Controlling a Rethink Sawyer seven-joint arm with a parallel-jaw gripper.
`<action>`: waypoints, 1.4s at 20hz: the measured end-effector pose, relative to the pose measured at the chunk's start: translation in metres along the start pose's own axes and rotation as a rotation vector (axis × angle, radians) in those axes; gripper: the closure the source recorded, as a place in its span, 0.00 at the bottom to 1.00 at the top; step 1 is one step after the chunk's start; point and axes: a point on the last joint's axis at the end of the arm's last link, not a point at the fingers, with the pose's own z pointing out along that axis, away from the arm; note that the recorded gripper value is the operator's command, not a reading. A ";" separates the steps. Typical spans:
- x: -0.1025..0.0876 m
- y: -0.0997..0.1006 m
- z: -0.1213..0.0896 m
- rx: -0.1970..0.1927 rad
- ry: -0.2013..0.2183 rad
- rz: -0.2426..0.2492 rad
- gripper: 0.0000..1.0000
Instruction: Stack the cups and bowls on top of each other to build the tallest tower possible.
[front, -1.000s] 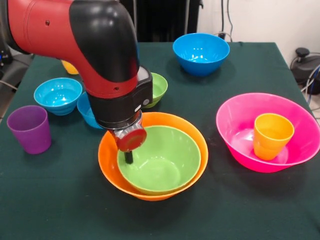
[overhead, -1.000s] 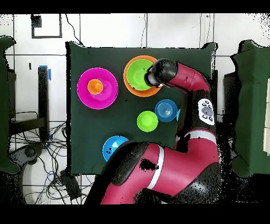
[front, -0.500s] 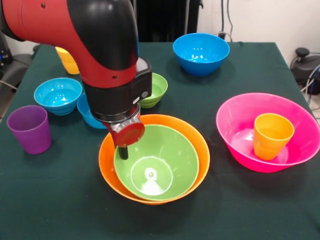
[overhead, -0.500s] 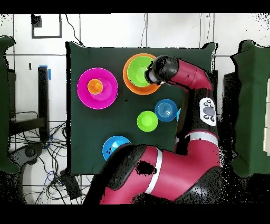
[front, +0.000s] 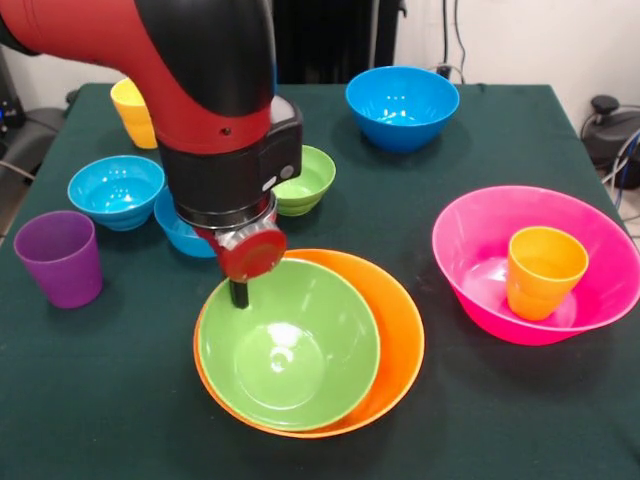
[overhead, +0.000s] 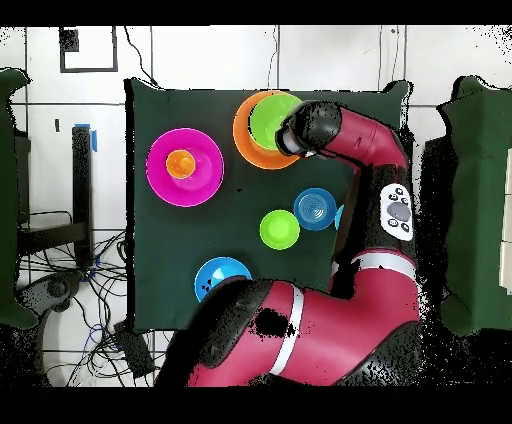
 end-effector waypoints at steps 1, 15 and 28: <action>0.001 0.001 -0.003 0.002 0.003 -0.002 1.00; 0.064 0.046 -0.042 0.016 -0.016 -0.071 1.00; 0.130 0.064 -0.051 0.012 -0.070 0.026 1.00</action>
